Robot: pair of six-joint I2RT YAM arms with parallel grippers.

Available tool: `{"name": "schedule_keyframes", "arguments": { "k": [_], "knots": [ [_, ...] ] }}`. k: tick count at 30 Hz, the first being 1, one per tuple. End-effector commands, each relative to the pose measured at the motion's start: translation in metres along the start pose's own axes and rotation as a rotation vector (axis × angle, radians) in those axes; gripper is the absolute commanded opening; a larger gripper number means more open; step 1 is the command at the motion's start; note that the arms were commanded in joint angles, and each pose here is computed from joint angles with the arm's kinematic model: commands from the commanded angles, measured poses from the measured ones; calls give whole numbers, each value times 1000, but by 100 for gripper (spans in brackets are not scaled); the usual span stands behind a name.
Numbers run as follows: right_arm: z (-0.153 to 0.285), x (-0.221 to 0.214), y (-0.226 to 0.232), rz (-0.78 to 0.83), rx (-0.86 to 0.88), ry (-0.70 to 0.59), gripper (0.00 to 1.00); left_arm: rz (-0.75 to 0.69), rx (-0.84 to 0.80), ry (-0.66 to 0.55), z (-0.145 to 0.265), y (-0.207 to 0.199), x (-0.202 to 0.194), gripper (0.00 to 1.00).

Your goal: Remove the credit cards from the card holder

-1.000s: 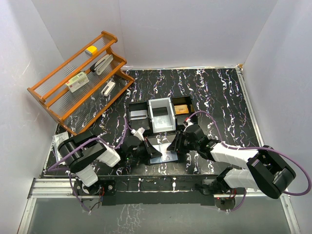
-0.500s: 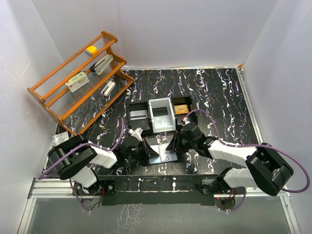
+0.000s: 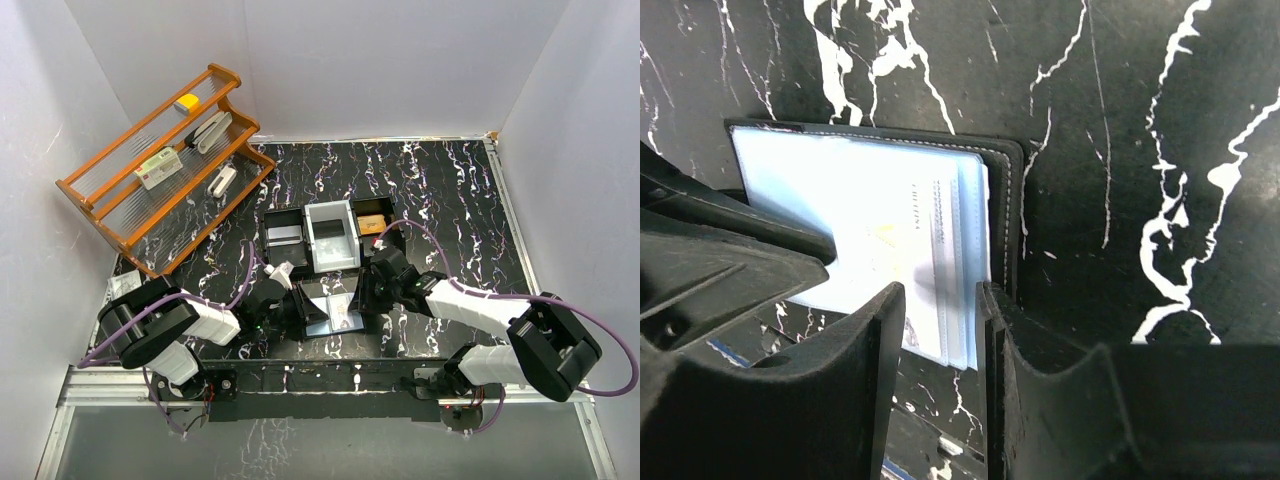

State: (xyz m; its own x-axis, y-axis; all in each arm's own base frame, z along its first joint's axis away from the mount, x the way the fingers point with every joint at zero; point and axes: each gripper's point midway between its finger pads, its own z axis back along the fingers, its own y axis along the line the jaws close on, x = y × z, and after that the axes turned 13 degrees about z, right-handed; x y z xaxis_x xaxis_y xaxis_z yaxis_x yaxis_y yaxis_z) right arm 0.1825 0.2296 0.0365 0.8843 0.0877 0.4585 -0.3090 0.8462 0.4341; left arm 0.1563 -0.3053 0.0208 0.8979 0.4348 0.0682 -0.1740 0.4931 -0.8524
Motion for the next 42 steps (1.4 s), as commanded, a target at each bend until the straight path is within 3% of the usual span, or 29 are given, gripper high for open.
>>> {"name": "schedule_keyframes", "arguments": {
  "k": [1, 13, 20, 29, 37, 42],
  "knots": [
    [3, 8, 3, 34, -13, 5, 33, -25, 22, -20, 1, 3, 3, 18],
    [12, 37, 27, 28, 55, -64, 31, -31, 11, -22, 1, 0, 3, 25],
    [1, 24, 30, 16, 104, -15, 30, -36, 15, -26, 1, 0, 4, 26],
    [12, 38, -9, 30, -157, -50, 36, -41, 31, -30, 3, 2, 5, 26],
    [11, 44, 38, 33, 95, -64, 34, -52, 36, -41, 5, 0, 7, 26],
    [0, 37, 41, 30, 135, -38, 33, -53, 31, -37, 4, -1, 7, 27]
  ]
}}
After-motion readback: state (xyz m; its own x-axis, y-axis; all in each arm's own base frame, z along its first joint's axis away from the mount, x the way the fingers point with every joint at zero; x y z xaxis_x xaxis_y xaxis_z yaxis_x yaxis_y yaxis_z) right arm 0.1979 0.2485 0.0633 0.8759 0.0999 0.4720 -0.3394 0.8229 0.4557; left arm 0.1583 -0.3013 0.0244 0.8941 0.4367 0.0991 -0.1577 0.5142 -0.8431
